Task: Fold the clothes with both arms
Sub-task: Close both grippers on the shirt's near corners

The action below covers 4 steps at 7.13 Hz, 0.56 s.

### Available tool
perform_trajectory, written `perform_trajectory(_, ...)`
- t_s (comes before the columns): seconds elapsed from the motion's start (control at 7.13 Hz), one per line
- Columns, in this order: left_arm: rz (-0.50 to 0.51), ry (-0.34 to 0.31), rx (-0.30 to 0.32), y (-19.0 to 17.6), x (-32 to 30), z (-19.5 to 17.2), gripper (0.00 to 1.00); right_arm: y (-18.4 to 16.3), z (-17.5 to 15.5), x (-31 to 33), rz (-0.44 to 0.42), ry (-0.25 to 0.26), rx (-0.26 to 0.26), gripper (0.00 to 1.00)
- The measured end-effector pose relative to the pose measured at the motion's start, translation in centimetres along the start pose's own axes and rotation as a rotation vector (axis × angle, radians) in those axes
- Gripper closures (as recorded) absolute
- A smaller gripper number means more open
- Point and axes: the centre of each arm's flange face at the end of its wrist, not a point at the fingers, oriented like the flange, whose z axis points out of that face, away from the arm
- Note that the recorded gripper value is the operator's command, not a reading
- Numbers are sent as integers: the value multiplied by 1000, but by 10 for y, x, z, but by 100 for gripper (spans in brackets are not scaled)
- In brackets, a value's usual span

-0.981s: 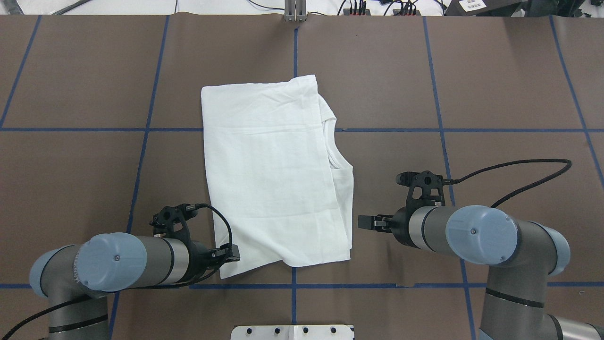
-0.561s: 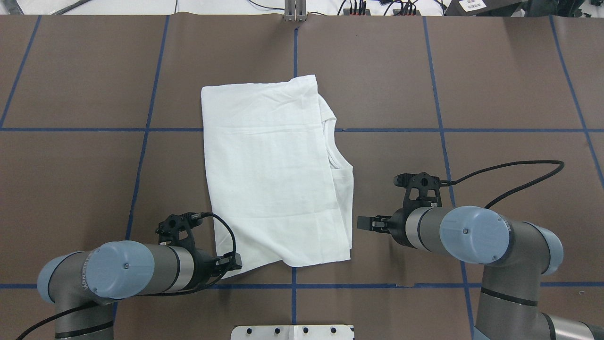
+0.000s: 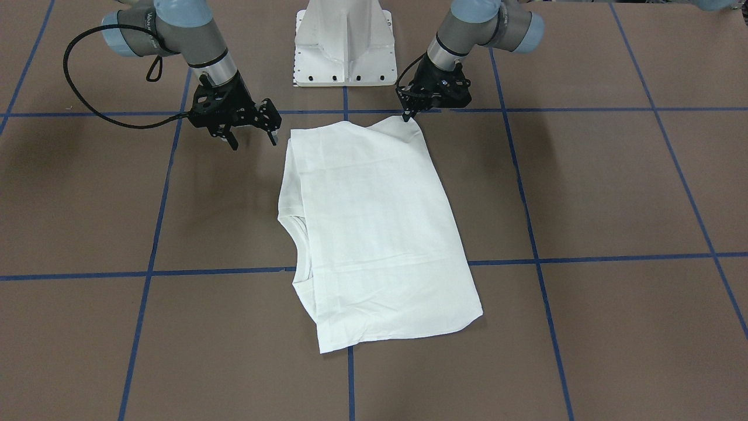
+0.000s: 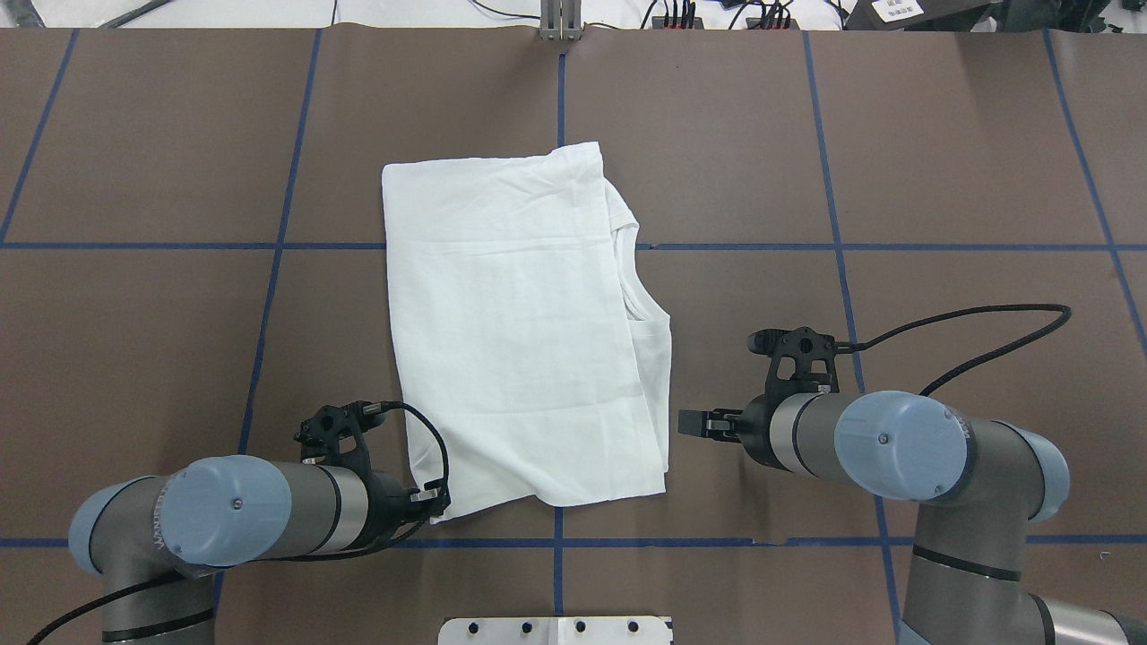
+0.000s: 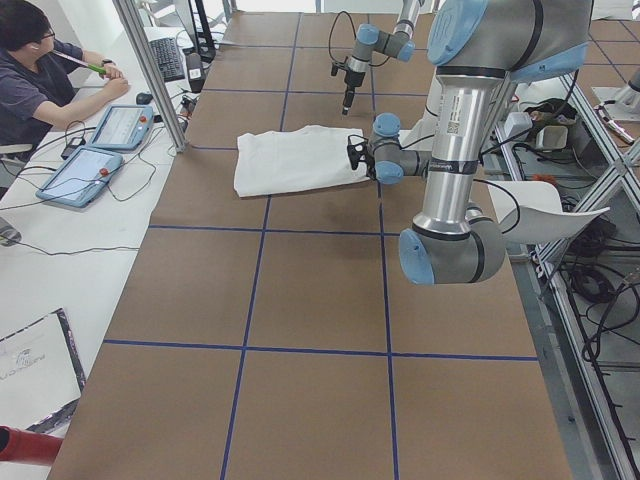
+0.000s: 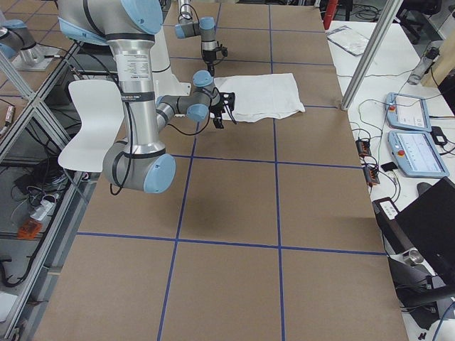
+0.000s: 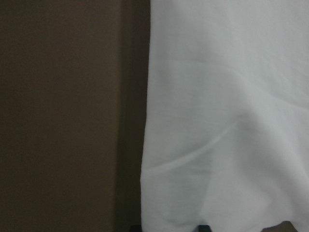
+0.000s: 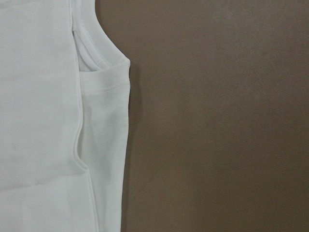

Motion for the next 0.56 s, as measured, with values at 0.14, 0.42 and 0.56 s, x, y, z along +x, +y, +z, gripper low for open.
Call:
perform_trajectory(0.14,-1,3,1,-1,1,-1,100,0,-1,-1,59,8,-3,9)
perform_trajectory(0.42,-2,8,2,-1,2,-3,100,5,4,-19,269,90,-17,11)
perform_trajectory(0.56,-2,11,1,-1,3,-4,100,14,7,-44,387,137,-22,14)
